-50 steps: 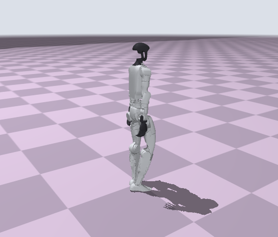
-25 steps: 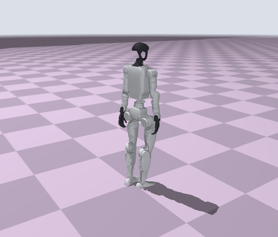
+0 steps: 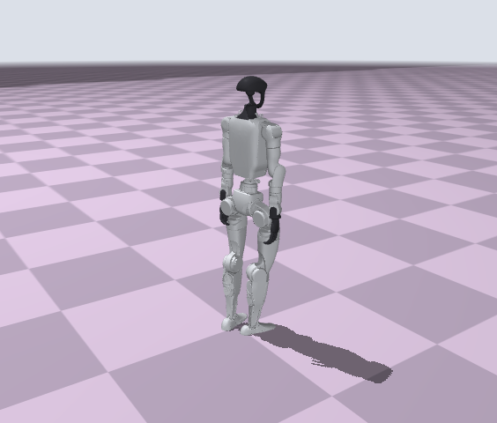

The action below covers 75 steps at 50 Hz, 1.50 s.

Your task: Upper body actions

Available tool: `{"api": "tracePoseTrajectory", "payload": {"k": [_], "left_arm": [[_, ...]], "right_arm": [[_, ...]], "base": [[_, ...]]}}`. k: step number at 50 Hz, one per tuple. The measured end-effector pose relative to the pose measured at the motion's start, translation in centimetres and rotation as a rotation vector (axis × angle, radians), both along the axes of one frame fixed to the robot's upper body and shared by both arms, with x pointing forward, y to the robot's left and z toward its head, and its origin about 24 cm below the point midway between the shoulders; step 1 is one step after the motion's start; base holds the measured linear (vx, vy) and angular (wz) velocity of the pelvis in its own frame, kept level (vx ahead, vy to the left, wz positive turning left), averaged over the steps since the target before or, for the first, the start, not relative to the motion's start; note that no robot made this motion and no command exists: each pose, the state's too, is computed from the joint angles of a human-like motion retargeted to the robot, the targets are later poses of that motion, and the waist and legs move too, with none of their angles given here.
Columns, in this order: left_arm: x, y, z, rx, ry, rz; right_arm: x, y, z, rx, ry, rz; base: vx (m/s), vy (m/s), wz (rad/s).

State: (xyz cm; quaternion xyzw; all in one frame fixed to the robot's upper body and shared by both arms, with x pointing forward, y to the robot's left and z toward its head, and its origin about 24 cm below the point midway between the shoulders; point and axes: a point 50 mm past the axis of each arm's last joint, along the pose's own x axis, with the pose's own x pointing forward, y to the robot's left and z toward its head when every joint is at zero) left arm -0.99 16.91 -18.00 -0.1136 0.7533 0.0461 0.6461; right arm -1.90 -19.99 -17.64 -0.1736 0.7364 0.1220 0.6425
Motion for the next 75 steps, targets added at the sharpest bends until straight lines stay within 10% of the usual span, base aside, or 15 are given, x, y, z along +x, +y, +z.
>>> {"api": "tracePoseTrajectory", "payload": {"k": [75], "left_arm": [[-1.6, 0.4, 0.2, 0.002, 0.065, -0.031]], "right_arm": [[1.3, 0.2, -0.1, 0.019, -0.023, 0.087]], "base": [[0.0, 0.0, 0.0]]}}
